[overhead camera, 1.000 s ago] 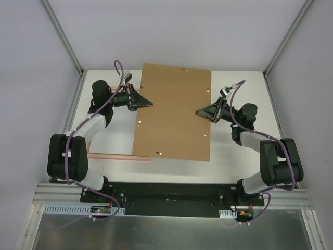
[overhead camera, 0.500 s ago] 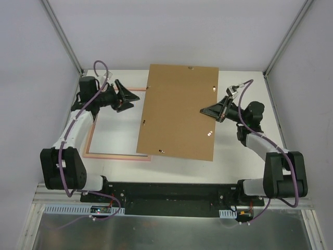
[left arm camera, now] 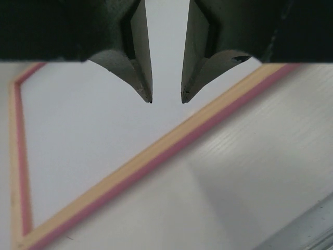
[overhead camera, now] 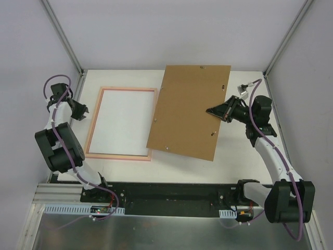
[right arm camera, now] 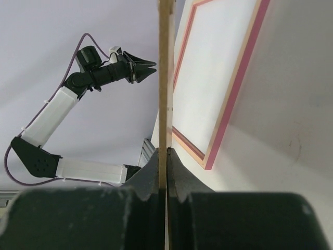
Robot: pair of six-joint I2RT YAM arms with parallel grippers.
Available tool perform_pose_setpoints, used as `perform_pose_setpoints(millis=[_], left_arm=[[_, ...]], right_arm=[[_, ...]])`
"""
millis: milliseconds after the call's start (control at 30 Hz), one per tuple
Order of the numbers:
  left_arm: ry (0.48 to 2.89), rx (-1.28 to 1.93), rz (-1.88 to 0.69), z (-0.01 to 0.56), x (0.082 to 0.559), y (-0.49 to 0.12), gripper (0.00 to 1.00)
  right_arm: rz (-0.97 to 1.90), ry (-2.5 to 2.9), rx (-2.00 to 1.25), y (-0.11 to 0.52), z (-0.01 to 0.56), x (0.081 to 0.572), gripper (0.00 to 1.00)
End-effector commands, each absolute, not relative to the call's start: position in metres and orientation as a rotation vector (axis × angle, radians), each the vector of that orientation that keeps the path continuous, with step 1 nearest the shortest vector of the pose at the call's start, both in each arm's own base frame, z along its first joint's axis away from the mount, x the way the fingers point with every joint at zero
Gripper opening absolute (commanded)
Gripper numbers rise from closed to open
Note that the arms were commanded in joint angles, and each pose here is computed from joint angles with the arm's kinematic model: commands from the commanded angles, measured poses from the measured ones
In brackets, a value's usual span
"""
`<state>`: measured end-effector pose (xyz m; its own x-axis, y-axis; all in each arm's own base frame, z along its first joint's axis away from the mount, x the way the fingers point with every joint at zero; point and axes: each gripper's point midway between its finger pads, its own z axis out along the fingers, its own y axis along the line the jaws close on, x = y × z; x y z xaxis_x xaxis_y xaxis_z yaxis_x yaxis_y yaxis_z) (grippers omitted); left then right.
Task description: Put the photo into the frame
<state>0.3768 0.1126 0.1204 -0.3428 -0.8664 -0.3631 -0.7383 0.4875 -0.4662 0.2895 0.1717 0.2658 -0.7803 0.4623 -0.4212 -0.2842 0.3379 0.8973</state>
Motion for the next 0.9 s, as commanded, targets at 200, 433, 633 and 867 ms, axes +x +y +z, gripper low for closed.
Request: perform_pose_setpoints(millis=[200, 433, 633, 867], left_arm=[[2.187, -1.494, -0.014, 0.073, 0.383, 0.16, 0.26], [2.221, -1.567, 0.018, 0.045, 0.377, 0.16, 0.24], [2.263, -1.615, -0.035, 0.025, 0.374, 0.148, 0.23], [2.34, -1.55, -0.084, 0.015, 0.369, 0.126, 0.2]], right_arm=[[1.442, 1.936, 0.052, 0.17, 0.282, 0.282, 0.0], [1.437, 1.936, 0.043, 0.17, 0.282, 0.282, 0.0], [1.436, 1.94, 0.043, 0.17, 0.28, 0.283, 0.0], [1.429, 1.947, 0.057, 0.17, 0.28, 0.288, 0.0]])
